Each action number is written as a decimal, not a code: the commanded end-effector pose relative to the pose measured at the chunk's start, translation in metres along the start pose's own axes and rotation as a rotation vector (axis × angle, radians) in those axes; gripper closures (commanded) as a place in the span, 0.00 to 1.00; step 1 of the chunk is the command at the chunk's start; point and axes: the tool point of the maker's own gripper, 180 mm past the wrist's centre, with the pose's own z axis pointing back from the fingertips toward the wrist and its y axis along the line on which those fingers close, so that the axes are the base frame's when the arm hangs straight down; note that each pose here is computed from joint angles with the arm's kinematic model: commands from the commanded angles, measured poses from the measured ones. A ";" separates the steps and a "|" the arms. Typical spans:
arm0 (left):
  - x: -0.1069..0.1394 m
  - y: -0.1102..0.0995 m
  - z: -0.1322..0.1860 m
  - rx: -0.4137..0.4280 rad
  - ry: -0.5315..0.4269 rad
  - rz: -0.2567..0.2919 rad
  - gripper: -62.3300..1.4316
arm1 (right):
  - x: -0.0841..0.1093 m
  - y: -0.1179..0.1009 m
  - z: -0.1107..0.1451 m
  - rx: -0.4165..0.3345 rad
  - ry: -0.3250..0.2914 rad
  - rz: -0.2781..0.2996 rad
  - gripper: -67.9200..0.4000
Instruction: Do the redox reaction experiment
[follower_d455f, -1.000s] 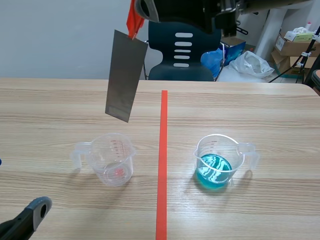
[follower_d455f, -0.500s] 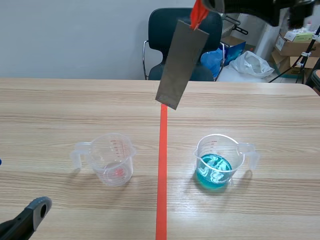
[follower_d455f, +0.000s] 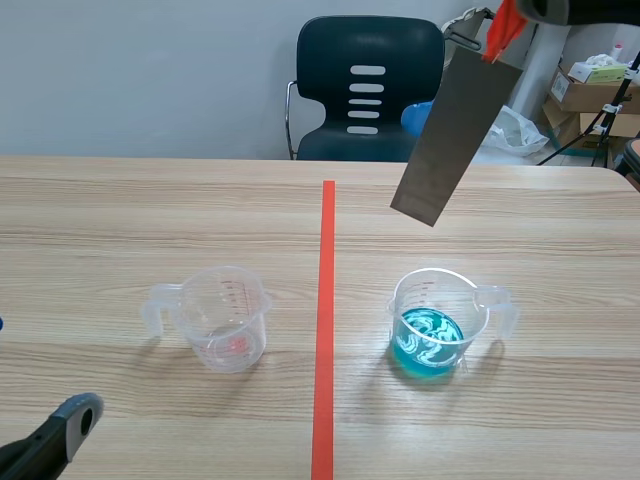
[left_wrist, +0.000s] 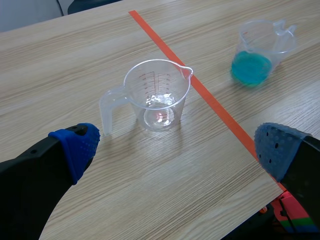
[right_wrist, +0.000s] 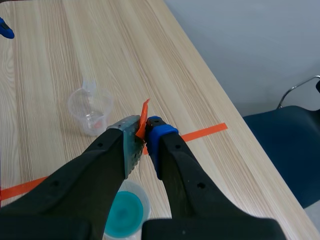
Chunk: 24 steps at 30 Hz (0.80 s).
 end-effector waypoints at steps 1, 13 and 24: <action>0.008 -0.002 0.000 -0.003 -0.029 0.007 0.00 | 0.016 -0.008 0.008 -0.031 -0.035 0.026 0.98; 0.008 -0.002 0.000 -0.003 -0.029 0.007 0.00 | 0.009 -0.015 0.027 -0.087 -0.055 -0.072 0.98; 0.009 -0.002 -0.001 -0.003 -0.032 0.006 0.00 | -0.015 -0.021 0.031 -0.122 0.012 -0.136 0.98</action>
